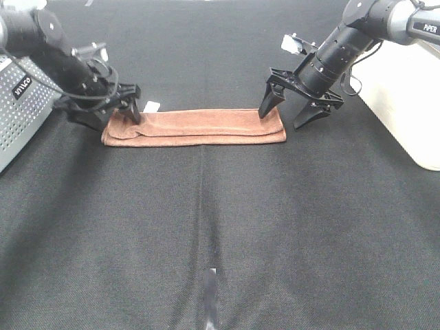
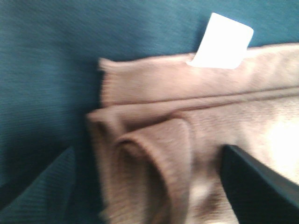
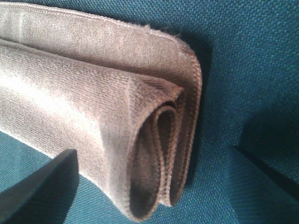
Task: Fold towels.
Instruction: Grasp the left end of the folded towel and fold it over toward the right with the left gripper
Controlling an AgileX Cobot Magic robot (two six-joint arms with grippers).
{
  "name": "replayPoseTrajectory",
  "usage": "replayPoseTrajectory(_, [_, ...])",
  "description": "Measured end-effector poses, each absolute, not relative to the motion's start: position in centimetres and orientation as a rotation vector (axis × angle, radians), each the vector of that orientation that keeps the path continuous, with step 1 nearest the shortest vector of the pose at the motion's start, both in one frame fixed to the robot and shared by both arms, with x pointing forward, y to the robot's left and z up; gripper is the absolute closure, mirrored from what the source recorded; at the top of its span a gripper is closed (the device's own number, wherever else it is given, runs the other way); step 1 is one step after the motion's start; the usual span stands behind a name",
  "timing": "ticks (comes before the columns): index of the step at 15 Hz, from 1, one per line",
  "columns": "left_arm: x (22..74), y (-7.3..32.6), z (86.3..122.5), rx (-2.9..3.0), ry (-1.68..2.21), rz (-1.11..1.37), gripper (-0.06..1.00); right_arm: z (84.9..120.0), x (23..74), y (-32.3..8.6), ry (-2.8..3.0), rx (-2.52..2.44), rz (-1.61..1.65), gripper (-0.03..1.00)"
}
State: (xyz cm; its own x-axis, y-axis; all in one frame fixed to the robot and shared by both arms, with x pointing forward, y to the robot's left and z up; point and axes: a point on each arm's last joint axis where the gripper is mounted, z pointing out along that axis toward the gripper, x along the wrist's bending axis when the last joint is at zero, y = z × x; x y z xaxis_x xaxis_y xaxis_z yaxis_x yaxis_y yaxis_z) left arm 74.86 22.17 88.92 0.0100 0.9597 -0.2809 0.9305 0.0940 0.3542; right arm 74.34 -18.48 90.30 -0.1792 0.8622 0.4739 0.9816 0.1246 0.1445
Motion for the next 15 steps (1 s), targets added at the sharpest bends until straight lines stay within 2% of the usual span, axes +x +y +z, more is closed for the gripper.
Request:
replayPoseTrajectory(4, [74.8, 22.1, 87.9, 1.811, 2.0, 0.036, 0.13, 90.3, 74.3, -18.5, -2.131, -1.809, -0.624, 0.18])
replayPoseTrajectory(7, [75.1, 21.4, 87.8, 1.726, 1.975, -0.027, 0.21, 90.3, 74.4, -18.5, -2.138, -1.812, -0.621, 0.18])
replayPoseTrajectory(9, [75.1, 21.0, 87.5, 1.71, 1.971, -0.041, 0.33, 90.3, 74.4, -18.5, -2.139, -1.816, -0.628, 0.18])
replayPoseTrajectory(10, [75.1, 21.0, 87.3, 1.707, 1.974, -0.046, 0.42, 90.3, 74.4, -18.5, -2.139, -1.816, -0.628, 0.18])
replayPoseTrajectory(13, [75.0, 20.9, 87.1, 1.719, 1.974, -0.047, 0.81, 90.3, 74.5, -18.5, -2.14, -1.819, -0.632, 0.18])
replayPoseTrajectory(14, [75.0, 20.9, 87.1, 1.719, 1.974, -0.047, 0.81, 90.3, 74.5, -18.5, -2.14, -1.819, -0.632, 0.18])
replayPoseTrajectory(15, [75.0, 20.9, 87.1, 1.72, 1.975, -0.049, 0.86, 90.3, 74.5, -18.5, -2.141, -1.821, -0.635, 0.18])
